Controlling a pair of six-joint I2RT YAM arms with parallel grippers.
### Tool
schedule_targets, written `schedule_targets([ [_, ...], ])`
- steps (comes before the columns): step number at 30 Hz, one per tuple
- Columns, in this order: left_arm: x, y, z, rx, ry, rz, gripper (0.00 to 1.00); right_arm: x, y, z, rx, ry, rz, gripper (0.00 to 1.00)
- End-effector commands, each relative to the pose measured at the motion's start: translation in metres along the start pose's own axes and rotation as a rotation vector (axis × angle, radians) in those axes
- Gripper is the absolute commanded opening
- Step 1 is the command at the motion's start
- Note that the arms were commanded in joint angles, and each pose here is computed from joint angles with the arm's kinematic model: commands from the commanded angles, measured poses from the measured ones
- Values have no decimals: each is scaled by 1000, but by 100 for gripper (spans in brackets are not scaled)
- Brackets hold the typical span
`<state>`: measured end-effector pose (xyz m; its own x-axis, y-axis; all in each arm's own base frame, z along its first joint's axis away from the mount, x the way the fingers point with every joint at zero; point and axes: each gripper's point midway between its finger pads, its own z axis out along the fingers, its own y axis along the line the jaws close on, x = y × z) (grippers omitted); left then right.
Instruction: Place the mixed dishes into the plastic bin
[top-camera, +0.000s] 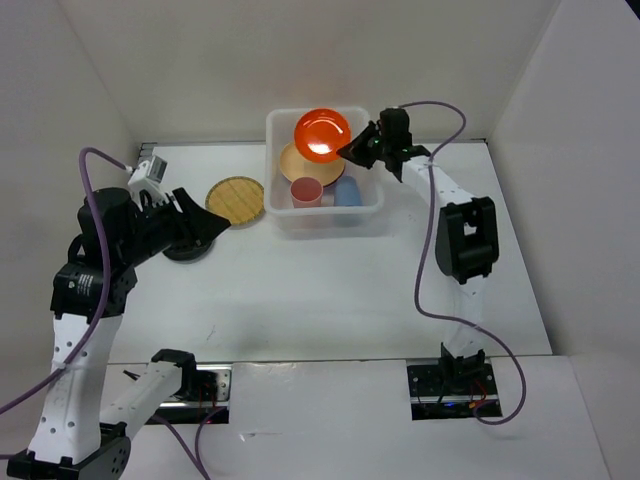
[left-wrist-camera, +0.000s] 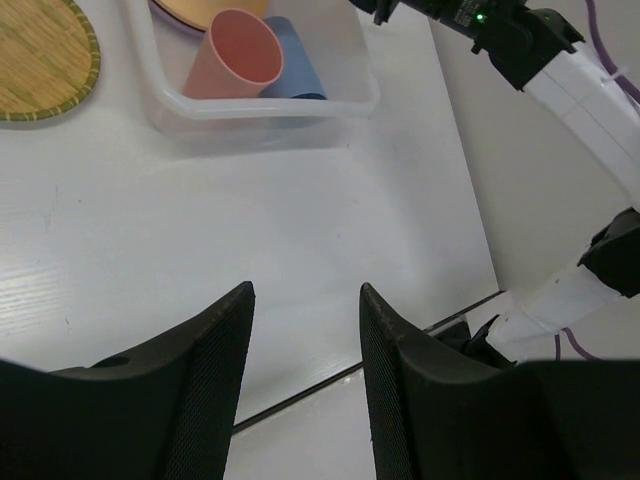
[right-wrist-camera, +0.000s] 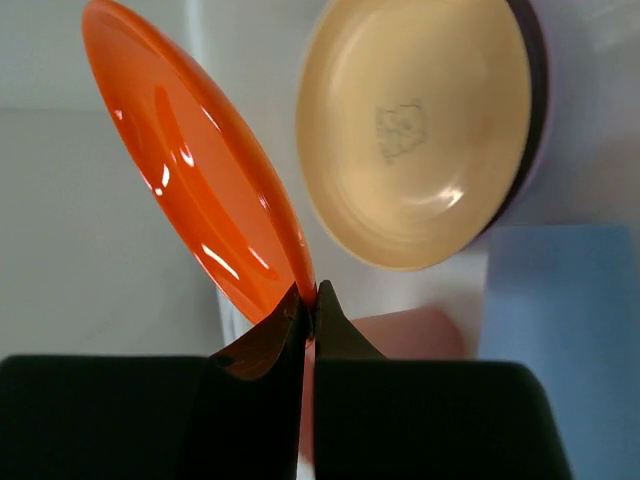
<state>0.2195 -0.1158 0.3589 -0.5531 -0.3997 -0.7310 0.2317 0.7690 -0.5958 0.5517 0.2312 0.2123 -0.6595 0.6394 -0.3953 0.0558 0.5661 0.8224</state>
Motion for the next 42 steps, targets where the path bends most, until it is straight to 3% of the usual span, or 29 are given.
schedule_targets([
  [1, -5, 5, 6, -12, -23, 29, 54, -3, -15, 27, 50, -8, -42, 0],
  [7, 23, 36, 31, -77, 65, -29, 54, 20, -37, 71, 134, 40, -86, 0],
  [13, 37, 59, 42, -125, 51, -56, 61, 27, -44, 94, 196, 44, -126, 6],
  [16, 41, 74, 50, -177, 46, -62, 63, 29, -46, 104, 221, 55, -149, 18],
  [17, 48, 88, 59, -217, 69, -74, 64, 36, -55, 110, 247, 64, -166, 28],
  [20, 62, 108, 78, -243, 101, -129, 64, 19, -14, 107, 213, -7, -245, 48],
  [22, 65, 116, 92, -238, 104, -189, 65, 25, -6, 98, 239, -2, -278, 60],
  [23, 67, 118, 96, -227, 107, -220, 65, 20, 21, 87, 172, -7, -283, 72],
  [26, 64, 134, 106, -251, 56, -309, 65, -6, 61, 58, 116, -97, -320, 87],
  [29, 49, 151, 100, -298, -67, -403, 65, -16, 82, 31, 102, -123, -353, 96],
  [31, 35, 165, 88, -333, -181, -447, 65, -29, 104, 7, 86, -171, -368, 98],
  [34, 41, 191, 76, -400, -251, -554, 67, -44, 146, -39, 20, -230, -385, 99],
  [42, 69, 244, 66, -553, -315, -709, 66, -33, 211, -122, -164, -184, -441, 99],
])
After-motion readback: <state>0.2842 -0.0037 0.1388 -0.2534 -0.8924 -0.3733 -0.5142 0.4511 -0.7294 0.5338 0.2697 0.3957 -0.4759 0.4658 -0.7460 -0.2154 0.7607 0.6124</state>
